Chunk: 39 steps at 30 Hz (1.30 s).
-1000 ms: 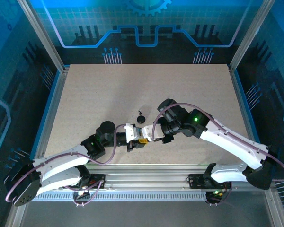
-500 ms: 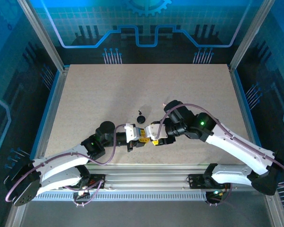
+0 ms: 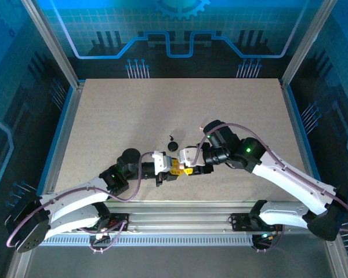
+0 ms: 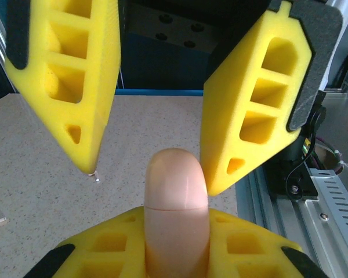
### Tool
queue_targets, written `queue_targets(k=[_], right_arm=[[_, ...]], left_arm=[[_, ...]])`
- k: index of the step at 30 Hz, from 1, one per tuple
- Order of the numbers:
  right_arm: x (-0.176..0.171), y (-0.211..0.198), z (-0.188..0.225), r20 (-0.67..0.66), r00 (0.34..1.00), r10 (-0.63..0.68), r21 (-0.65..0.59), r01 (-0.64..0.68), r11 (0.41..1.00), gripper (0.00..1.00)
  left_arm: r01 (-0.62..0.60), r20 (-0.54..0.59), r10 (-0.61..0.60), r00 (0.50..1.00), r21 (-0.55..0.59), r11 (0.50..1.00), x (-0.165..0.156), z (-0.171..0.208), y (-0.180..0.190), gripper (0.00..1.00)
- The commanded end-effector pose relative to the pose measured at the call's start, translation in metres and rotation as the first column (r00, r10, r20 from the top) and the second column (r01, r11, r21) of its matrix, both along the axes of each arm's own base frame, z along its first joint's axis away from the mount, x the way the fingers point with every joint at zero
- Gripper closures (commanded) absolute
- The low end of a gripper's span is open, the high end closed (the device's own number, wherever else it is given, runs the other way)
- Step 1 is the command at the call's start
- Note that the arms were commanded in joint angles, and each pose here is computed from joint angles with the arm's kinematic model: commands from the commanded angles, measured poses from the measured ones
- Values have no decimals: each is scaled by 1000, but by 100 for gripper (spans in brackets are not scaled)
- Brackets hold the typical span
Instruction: Insert the wireless bluetooth earbuds into the charging case
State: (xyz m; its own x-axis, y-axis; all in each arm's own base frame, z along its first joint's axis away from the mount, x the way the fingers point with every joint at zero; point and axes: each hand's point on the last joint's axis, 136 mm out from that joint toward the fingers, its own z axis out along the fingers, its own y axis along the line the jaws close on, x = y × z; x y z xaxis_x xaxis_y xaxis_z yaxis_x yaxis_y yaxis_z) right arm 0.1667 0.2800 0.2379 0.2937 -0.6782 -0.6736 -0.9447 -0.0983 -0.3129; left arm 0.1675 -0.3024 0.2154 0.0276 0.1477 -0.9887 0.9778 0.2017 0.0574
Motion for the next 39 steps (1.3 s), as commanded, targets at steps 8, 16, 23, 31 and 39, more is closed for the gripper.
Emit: queue_targets(k=[8,16,23,31,39], right_arm=[[39,-10,14,97,983,-154,29,152,988,53],[56,-14,17,133,967,-215,22,214,976,53],[65,-19,27,163,952,-258,45,254,966,53],[76,-23,32,185,933,-308,61,302,951,52],[71,-29,40,178,932,-316,92,304,948,52]], left_arm=[[58,44,-55,998,-69,996,-11,25,-3,85],[53,49,-49,998,-72,996,-12,26,-1,85],[41,55,-37,998,-75,996,-11,27,0,85],[39,63,-34,997,-81,996,-9,29,-1,85],[13,69,-7,998,-90,996,-4,29,0,85]])
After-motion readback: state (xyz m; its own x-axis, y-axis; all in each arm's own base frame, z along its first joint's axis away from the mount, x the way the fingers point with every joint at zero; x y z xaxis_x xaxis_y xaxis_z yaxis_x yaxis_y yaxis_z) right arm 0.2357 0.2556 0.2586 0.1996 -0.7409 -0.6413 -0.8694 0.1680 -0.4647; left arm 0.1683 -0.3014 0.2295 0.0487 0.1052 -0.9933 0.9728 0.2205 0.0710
